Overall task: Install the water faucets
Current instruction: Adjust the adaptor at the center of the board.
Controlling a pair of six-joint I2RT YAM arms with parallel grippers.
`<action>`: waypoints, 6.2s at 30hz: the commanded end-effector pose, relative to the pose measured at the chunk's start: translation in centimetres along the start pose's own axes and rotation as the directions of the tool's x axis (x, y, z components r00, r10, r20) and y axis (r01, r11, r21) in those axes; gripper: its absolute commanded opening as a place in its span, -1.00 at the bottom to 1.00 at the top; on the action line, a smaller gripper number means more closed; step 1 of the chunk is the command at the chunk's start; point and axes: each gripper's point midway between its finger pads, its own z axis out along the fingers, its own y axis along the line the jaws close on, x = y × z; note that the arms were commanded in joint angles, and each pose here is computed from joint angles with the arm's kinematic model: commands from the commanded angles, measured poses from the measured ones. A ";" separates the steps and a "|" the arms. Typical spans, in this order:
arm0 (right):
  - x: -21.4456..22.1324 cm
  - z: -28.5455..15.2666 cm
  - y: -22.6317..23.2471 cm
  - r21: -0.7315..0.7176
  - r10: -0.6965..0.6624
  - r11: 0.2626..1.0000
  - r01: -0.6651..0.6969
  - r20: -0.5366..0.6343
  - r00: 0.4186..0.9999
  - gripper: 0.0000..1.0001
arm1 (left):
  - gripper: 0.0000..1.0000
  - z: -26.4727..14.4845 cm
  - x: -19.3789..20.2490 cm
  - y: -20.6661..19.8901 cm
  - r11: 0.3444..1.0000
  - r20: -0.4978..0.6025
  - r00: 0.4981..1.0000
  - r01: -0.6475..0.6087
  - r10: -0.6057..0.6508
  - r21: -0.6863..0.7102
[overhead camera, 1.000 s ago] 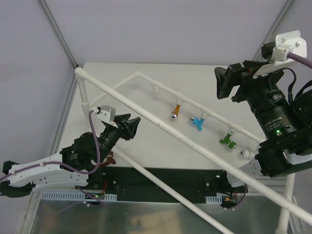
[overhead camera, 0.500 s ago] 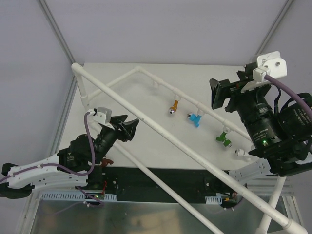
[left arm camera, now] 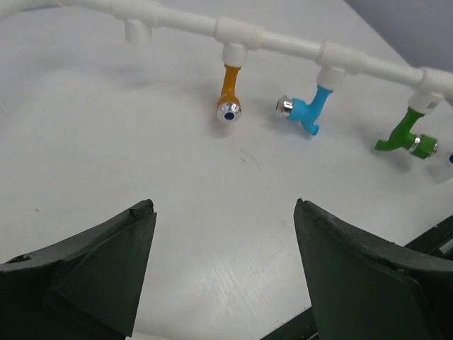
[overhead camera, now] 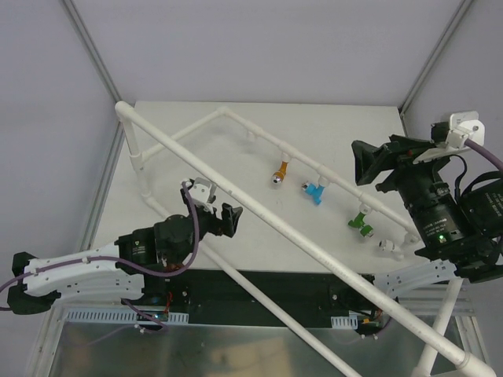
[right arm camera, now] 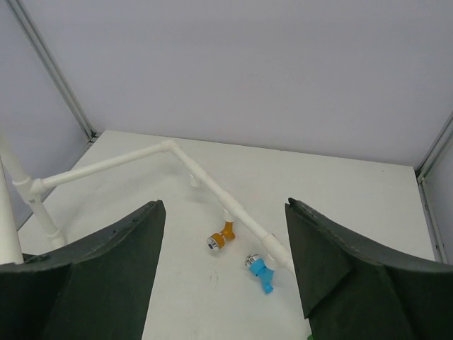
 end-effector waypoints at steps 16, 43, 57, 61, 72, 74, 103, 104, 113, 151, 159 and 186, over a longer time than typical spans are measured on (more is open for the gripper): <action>11.1 10.8 6.4 0.048 0.029 0.999 -0.016 -0.281 0.959 0.55 | 0.82 0.3 1.0 -2.1 0.998 -0.114 0.993 0.008 -0.001 0.062; 29.7 15.3 1.9 0.159 0.534 0.799 -0.580 -0.633 0.561 0.55 | 0.98 -6.7 10.7 -10.8 0.696 -0.058 0.827 -0.430 0.559 0.575; 37.0 14.8 3.1 0.202 0.516 0.783 -0.589 -0.740 0.431 0.55 | 0.98 -13.0 -8.4 -25.7 0.301 0.551 0.511 -0.851 0.660 0.430; 38.5 14.4 3.0 0.215 0.513 0.783 -0.583 -0.753 0.412 0.55 | 0.98 -13.0 -11.8 -28.2 0.209 0.641 0.366 -0.928 0.675 0.309; 38.7 14.2 3.9 0.188 0.486 0.787 -0.587 -0.776 0.403 0.56 | 0.98 -7.4 -10.1 -30.5 0.128 0.626 0.363 -0.912 0.690 0.389; 38.8 14.3 3.9 0.188 0.484 0.788 -0.586 -0.777 0.402 0.56 | 0.98 -6.1 -9.9 -30.9 0.126 0.615 0.359 -0.913 0.702 0.388; 42.7 12.9 4.8 0.198 0.439 0.815 -0.544 -0.825 0.356 0.56 | 0.29 6.8 -7.2 -32.1 -0.022 0.378 0.033 -0.990 0.925 0.140; 42.8 12.9 4.7 0.201 0.441 0.814 -0.545 -0.824 0.356 0.56 | 0.24 7.2 -7.3 -31.9 -0.037 0.362 0.011 -0.991 0.932 0.126; 42.3 12.8 5.1 0.184 0.432 0.808 -0.559 -0.831 0.351 0.56 | -1.00 10.0 -8.4 -30.4 -0.069 0.278 -0.054 -0.997 0.959 0.044; 41.8 12.6 -4.0 0.447 0.510 0.828 -0.339 -0.346 0.788 0.60 | -1.00 -1.5 -39.2 -12.9 0.857 0.488 0.721 -0.499 0.492 -0.127; 34.5 12.0 -4.4 0.415 0.595 0.756 -0.506 -0.113 0.796 0.59 | -1.00 -1.2 -38.8 -12.9 0.844 0.470 0.715 -0.518 0.517 -0.141; 32.6 13.6 -12.5 0.546 0.489 0.282 -0.789 0.625 0.608 0.57 | -1.00 -1.0 -37.6 -13.9 0.859 0.477 0.741 -0.509 0.472 -0.058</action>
